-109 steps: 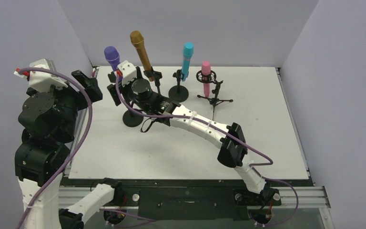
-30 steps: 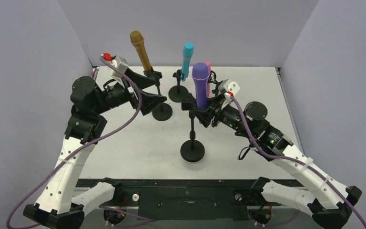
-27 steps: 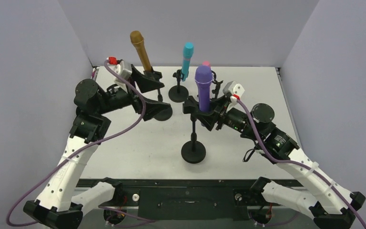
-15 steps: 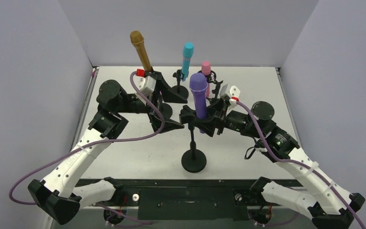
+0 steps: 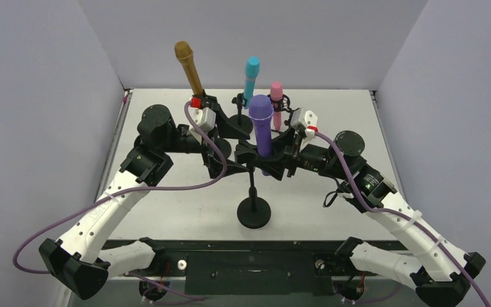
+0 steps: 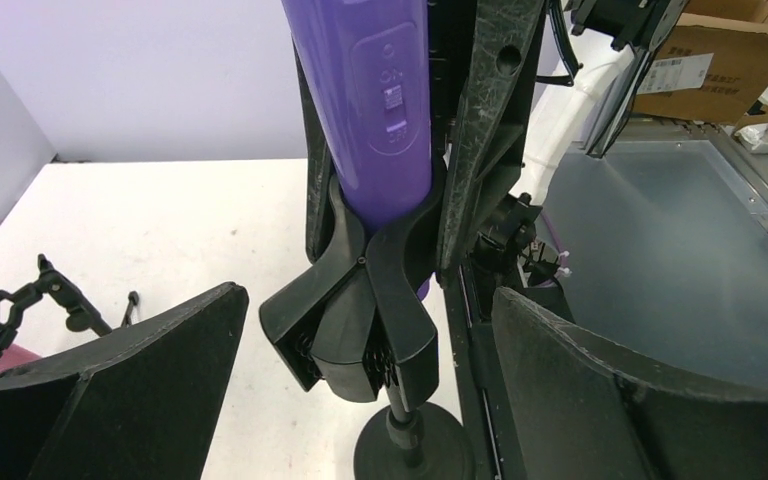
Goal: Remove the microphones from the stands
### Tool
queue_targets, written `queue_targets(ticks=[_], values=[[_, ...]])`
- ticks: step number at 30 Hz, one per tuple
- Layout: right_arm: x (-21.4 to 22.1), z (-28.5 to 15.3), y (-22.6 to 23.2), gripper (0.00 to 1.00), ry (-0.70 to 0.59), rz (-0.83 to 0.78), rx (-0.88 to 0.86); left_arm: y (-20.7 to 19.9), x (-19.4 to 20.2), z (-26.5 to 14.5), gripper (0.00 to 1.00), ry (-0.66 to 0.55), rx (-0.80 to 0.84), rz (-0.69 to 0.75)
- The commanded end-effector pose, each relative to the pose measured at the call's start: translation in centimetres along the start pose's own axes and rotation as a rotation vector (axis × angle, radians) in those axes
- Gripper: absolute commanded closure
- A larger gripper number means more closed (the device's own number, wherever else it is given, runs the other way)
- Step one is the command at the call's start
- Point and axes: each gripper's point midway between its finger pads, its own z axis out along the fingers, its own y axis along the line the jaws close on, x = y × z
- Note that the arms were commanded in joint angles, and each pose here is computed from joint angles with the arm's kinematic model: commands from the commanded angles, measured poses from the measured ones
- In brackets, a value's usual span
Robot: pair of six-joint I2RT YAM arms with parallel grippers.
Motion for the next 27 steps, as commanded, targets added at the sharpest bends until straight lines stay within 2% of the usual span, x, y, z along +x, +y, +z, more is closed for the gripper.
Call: queue_targets(ticks=[1, 8, 15, 22, 27], values=[[-5.5, 0.3, 0.7, 1.00, -0.199, -0.127, -0.051, 0.1, 1.1, -0.4, 0.09, 0.034, -0.006, 0.005], [-4.7, 1.0, -0.1, 1.00, -0.215, -0.150, -0.049, 0.8, 1.6, -0.6, 0.16, 0.040, -0.048, -0.006], [-1.0, 2.3, -3.1, 1.00, -0.168, -0.166, -0.020, 3.0, 2.6, -1.0, 0.23, 0.030, -0.185, 0.017], [1.7, 3.5, -4.9, 1.00, -0.157, -0.143, -0.012, 4.5, 5.4, -1.5, 0.23, 0.089, -0.259, 0.036], [2.9, 3.2, -5.5, 1.00, -0.118, -0.139, 0.021, 4.5, 5.9, -2.0, 0.19, 0.082, -0.281, 0.112]])
